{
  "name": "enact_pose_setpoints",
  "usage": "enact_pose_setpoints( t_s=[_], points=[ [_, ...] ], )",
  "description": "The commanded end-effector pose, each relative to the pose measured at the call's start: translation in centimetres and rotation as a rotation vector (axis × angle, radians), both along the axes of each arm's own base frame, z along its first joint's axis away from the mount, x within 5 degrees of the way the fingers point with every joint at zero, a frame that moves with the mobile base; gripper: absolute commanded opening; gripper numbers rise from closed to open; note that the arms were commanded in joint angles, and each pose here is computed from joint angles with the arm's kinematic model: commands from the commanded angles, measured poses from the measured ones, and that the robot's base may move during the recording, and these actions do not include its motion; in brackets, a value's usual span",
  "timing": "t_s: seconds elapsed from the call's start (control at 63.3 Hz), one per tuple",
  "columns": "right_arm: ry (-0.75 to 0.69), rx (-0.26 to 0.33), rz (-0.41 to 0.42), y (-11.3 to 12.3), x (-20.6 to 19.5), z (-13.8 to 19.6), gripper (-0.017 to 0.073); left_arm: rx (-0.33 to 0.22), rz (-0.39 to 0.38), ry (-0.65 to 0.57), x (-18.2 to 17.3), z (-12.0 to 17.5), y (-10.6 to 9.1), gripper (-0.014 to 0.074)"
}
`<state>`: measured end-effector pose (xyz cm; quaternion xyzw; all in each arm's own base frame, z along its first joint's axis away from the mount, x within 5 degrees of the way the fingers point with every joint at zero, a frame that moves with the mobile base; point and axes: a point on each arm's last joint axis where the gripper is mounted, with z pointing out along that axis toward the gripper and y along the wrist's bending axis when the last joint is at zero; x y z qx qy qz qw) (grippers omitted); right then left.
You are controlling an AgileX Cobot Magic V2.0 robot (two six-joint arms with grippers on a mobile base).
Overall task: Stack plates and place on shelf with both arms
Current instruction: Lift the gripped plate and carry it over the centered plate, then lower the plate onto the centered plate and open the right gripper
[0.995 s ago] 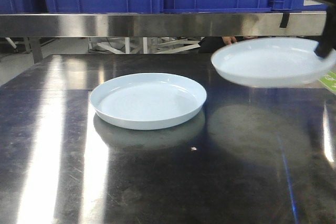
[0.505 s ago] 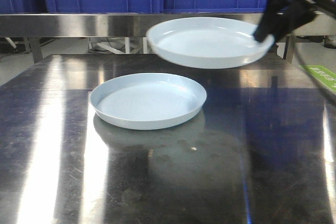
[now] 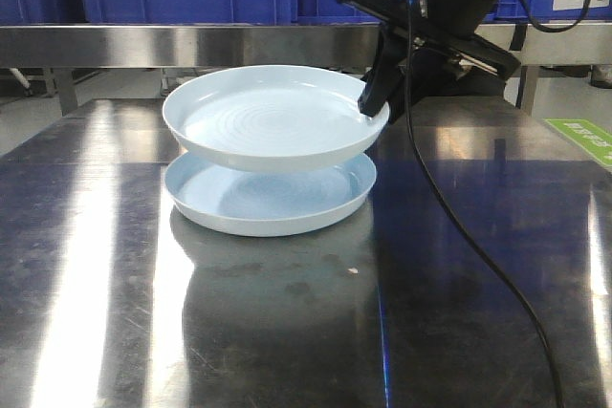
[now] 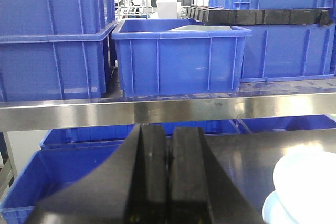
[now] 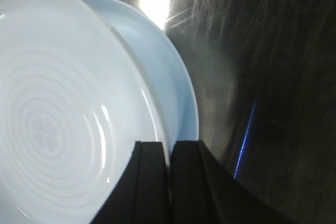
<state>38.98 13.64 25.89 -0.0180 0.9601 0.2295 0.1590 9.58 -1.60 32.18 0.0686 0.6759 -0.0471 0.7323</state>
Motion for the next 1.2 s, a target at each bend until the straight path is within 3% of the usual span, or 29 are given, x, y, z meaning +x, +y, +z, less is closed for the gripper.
enact_pose_setpoints(
  t_s=[0.0, 0.174, 0.679, 1.184],
  points=[
    [-0.099, 0.016, -0.021, 0.1, -0.1, 2.7, 0.0057, -0.026, 0.018, -0.1, -0.1, 1.7, 0.2, 0.0081],
    [-0.099, -0.037, -0.012, 0.3, 0.0, 2.2, 0.0057, -0.026, 0.018, -0.1, -0.1, 1.7, 0.2, 0.0081],
    [-0.095, -0.033, 0.001, 1.8, 0.2, 1.0, 0.0057, -0.026, 0.018, -0.1, -0.1, 1.7, 0.2, 0.0081],
    [-0.098, -0.035, 0.001, 1.8, 0.2, 0.9, 0.006, -0.026, 0.018, -0.099, -0.1, 1.6, 0.2, 0.0081]
  ],
)
